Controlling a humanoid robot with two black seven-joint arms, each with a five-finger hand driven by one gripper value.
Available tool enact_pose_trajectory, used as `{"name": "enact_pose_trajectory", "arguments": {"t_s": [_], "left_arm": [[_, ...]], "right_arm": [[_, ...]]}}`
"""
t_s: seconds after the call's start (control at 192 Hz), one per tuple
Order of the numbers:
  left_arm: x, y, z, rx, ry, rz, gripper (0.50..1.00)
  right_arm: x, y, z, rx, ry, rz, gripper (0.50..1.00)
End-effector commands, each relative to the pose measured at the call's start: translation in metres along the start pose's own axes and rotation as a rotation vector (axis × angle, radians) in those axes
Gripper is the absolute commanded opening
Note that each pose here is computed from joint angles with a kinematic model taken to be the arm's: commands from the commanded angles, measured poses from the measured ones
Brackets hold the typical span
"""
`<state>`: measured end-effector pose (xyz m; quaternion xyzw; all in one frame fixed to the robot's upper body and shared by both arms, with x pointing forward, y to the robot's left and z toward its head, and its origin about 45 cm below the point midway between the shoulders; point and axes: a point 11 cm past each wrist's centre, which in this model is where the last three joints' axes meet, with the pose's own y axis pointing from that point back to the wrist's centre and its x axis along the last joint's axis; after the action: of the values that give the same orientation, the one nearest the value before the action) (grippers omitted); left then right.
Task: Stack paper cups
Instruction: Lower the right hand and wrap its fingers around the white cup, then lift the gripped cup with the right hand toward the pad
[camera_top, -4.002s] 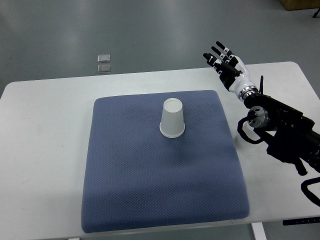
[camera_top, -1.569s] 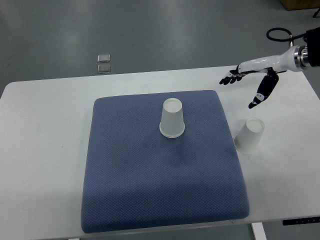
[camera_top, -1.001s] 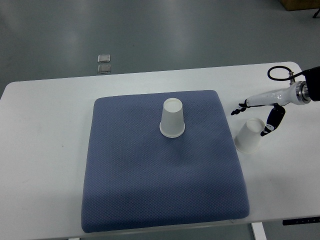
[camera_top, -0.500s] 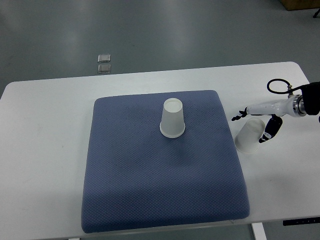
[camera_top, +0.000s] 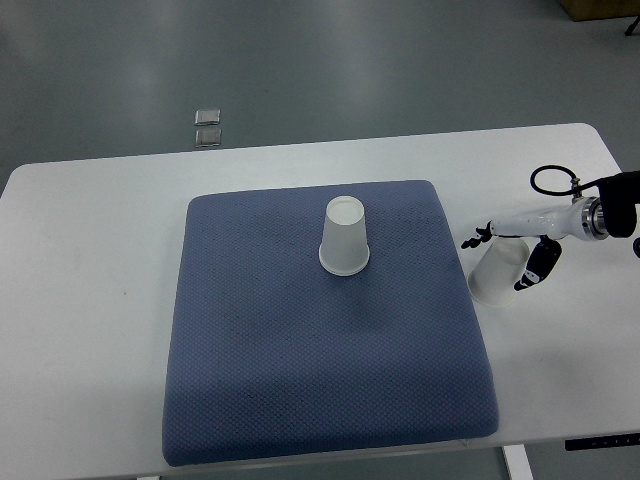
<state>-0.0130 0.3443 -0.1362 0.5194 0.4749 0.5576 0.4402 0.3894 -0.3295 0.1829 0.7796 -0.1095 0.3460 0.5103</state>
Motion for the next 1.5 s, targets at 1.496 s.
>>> {"name": "enact_pose_trajectory", "arguments": {"t_s": [1.496], "left_arm": [[0.0, 0.0, 0.0, 0.0, 0.0, 0.0, 1.0]], "right_arm": [[0.168, 0.04, -0.08, 0.072, 0.241, 0.166, 0.656]]}}
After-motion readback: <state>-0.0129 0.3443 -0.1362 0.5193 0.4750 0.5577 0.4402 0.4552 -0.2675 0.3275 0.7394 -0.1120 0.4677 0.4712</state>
